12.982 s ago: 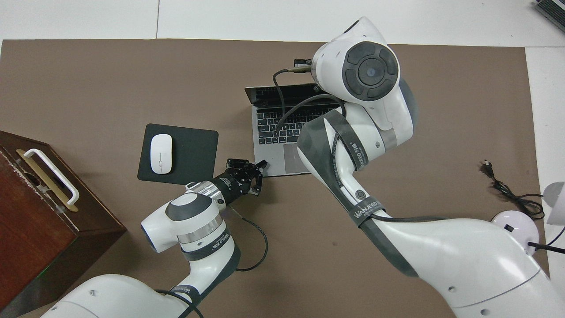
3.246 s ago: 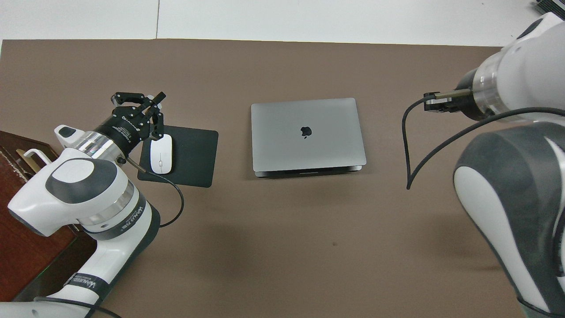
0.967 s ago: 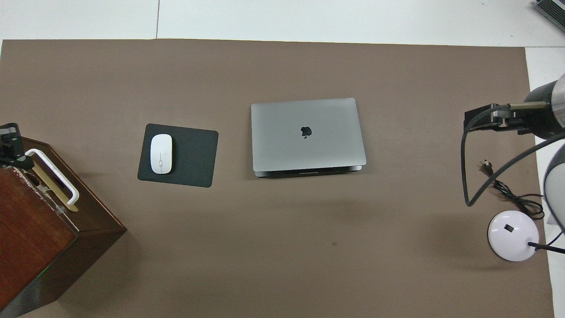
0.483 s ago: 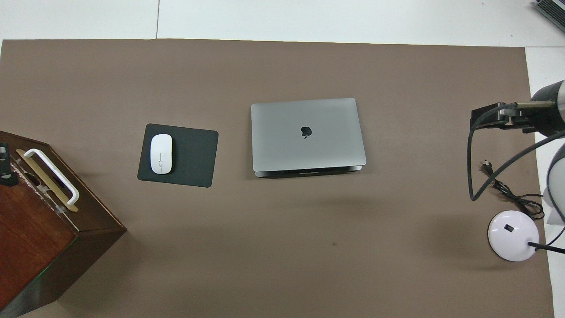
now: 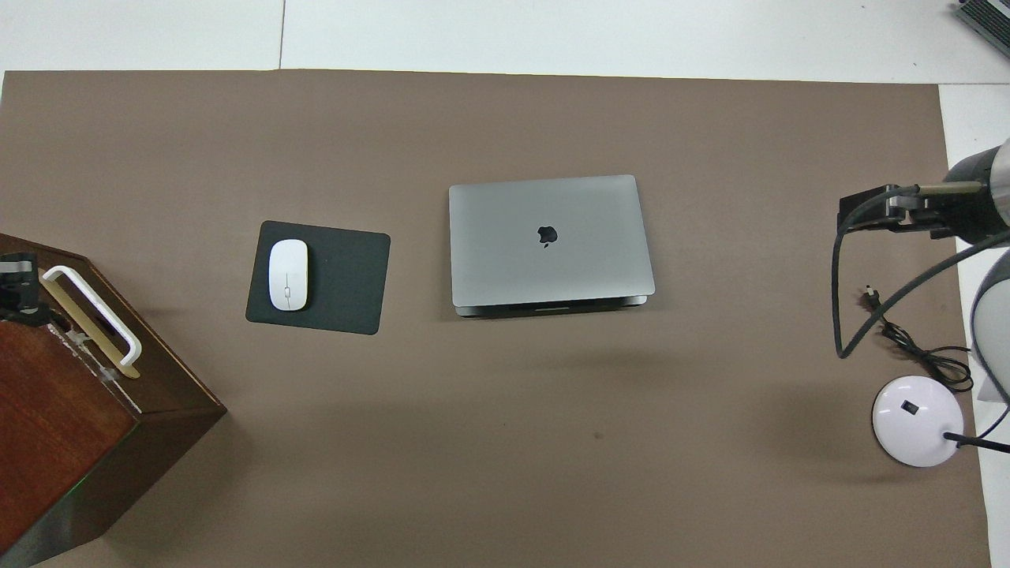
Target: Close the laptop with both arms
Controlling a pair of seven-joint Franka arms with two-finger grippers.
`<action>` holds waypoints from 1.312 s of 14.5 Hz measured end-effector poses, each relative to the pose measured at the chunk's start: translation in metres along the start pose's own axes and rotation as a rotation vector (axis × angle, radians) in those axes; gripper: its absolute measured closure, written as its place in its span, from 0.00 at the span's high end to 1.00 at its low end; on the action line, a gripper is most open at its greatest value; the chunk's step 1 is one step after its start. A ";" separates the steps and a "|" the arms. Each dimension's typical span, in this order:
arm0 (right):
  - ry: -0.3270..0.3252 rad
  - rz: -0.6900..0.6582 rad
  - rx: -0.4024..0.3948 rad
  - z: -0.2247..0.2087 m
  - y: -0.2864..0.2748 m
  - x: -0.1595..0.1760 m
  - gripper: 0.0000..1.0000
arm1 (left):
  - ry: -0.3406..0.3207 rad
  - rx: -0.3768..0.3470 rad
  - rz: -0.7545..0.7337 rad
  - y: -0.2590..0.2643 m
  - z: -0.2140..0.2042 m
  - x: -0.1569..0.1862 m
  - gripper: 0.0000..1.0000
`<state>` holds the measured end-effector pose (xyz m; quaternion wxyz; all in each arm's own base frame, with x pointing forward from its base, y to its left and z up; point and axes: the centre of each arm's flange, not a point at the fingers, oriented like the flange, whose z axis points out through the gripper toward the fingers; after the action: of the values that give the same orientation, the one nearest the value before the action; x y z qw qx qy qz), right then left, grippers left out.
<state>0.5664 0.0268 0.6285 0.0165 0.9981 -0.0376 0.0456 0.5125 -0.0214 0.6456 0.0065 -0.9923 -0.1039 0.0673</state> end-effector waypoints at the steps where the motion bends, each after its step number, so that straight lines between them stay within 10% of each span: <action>1: 0.000 0.000 0.000 0.000 0.000 0.000 1.00 | -0.001 0.003 0.012 0.006 -0.001 -0.002 0.01; 15: -0.015 -0.012 -0.001 0.008 -0.001 0.001 1.00 | 0.018 0.007 0.101 0.032 0.005 -0.004 0.01; 19: -0.025 -0.012 -0.002 0.014 -0.002 0.003 1.00 | 0.023 0.004 0.094 0.029 0.010 0.000 0.39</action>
<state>0.5708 0.0278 0.6150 0.0174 0.9988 -0.0319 0.0331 0.5170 -0.0497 0.6350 0.0063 -0.9968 -0.0571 0.0564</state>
